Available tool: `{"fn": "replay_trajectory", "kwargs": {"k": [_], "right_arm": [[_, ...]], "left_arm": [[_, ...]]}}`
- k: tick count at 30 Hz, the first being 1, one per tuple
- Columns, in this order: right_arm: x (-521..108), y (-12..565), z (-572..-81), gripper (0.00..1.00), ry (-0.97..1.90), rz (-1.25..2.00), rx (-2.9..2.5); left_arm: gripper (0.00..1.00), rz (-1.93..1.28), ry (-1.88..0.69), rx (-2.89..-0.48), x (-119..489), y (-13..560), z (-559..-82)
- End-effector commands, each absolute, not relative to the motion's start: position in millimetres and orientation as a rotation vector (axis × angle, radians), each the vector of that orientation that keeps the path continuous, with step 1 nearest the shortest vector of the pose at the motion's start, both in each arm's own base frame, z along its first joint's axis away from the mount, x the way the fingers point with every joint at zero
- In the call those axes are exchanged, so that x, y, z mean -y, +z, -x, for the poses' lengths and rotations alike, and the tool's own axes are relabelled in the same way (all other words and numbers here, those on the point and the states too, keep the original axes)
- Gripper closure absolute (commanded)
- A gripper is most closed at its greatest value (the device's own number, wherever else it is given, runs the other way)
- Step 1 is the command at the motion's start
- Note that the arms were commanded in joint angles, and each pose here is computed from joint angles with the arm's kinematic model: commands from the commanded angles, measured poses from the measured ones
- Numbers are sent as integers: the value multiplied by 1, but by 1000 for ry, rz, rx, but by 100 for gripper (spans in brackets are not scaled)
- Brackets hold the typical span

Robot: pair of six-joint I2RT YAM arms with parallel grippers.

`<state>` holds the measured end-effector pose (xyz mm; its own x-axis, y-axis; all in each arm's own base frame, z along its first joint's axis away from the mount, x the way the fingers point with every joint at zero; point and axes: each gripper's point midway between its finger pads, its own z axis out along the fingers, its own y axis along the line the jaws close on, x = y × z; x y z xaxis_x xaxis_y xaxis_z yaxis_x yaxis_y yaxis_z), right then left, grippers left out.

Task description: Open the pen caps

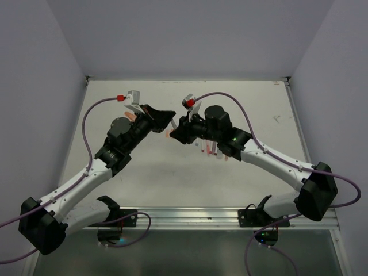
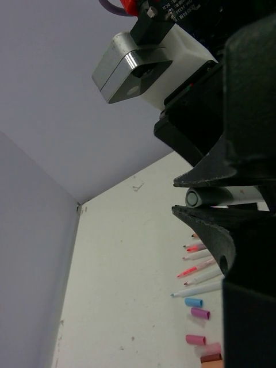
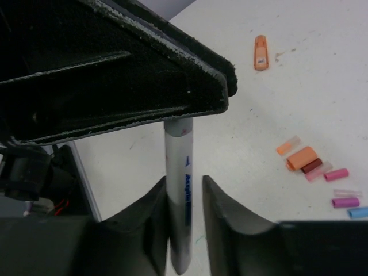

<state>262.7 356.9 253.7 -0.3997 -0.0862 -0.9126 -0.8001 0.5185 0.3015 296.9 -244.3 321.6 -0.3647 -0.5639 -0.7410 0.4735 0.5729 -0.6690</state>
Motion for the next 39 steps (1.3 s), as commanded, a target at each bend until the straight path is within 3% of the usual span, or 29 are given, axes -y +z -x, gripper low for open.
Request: {"fn": "replay_trajectory", "kwargs": {"k": [1, 4, 22, 39], "right_arm": [[-364, 280, -261, 74, 1017, 735, -1760], [-362, 276, -259, 100, 1017, 733, -1773], [-323, 127, -212, 100, 959, 805, -2194], [-298, 65, -195, 100, 878, 803, -2327]], "left_arm": [[100, 7, -1095, -1516, 245, 340, -292], [100, 7, -1070, -1501, 242, 339, -294], [100, 269, -753, -1123, 159, 428, -313], [100, 543, -628, -1023, 120, 451, -338]]}}
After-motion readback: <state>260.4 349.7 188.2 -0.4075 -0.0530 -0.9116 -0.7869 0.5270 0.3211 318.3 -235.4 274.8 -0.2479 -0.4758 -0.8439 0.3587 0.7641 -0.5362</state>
